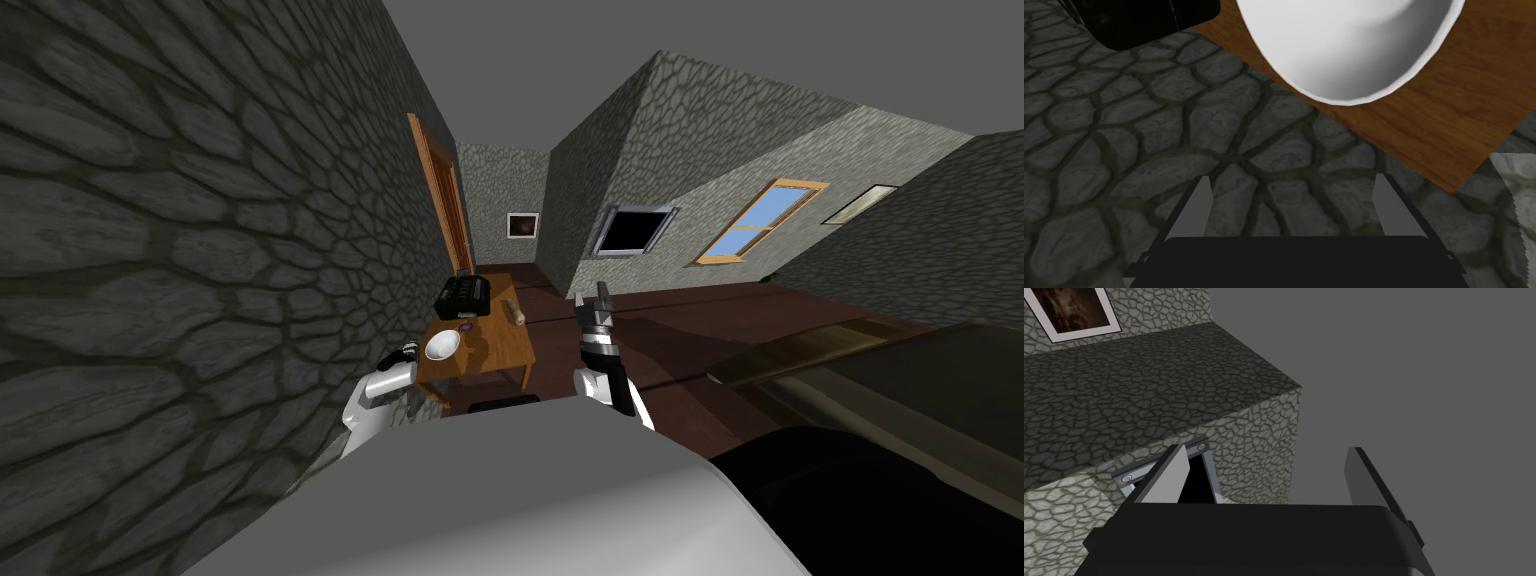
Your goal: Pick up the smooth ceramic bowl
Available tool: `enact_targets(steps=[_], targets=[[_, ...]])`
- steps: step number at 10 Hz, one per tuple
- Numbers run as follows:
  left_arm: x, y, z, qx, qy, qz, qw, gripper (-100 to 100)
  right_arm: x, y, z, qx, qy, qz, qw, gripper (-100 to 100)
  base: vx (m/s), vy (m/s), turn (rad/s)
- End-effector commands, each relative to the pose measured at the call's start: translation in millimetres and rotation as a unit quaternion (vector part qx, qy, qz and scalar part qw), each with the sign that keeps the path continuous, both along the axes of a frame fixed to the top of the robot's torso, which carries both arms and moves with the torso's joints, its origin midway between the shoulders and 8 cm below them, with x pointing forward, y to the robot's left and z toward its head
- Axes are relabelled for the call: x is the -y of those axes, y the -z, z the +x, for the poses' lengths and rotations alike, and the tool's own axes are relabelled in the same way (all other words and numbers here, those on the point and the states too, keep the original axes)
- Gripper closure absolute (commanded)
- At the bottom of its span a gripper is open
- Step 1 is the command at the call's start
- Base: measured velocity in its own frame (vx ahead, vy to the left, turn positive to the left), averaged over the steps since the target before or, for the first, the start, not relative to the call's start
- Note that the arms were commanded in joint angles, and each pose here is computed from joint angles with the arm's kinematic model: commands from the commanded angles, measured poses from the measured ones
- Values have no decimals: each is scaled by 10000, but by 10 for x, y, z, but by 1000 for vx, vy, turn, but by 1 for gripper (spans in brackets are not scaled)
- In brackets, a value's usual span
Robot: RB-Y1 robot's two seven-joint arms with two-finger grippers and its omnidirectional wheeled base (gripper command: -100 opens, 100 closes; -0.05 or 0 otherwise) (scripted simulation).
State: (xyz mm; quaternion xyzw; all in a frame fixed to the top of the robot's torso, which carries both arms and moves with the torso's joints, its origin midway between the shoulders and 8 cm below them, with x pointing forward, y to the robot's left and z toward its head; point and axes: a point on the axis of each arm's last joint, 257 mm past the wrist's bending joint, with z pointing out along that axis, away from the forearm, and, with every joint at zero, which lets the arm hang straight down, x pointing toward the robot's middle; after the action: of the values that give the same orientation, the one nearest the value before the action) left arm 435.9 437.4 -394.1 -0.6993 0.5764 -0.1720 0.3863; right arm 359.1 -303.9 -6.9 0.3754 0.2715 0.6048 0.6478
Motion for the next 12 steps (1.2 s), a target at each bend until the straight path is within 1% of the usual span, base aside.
enact_targets(steps=[1,2,3,5,7,9,10,11,12], targets=[[14,171,-53,-318,-69,-116,9994,-100,0,0,0,0,0,0,10000,0,19,-60,-35],[35,275,-87,-515,-105,-193,9984,-100,0,0,0,0,0,0,10000,0,38,-66,-36],[37,285,-98,-542,-110,-202,9983,-100,0,0,0,0,0,0,10000,0,26,-44,-4],[98,471,-170,-903,-163,-347,9952,-100,0,0,0,0,0,0,10000,0,21,-45,-20],[171,627,-242,-1208,-193,-475,9914,-100,0,0,0,0,0,0,10000,0,33,-53,-21],[243,755,-316,-1451,-209,-579,9875,-100,0,0,0,0,0,0,10000,0,26,-38,-16],[300,858,-393,-1630,-220,-656,9842,-100,0,0,0,0,0,0,10000,0,25,-36,-13],[242,797,-325,-1518,-214,-610,9863,-100,0,0,0,0,0,0,10000,0,11,-17,-1],[247,811,-336,-1544,-215,-620,9858,0,0,0,0,0,0,0,10000,0,0,0,0]])
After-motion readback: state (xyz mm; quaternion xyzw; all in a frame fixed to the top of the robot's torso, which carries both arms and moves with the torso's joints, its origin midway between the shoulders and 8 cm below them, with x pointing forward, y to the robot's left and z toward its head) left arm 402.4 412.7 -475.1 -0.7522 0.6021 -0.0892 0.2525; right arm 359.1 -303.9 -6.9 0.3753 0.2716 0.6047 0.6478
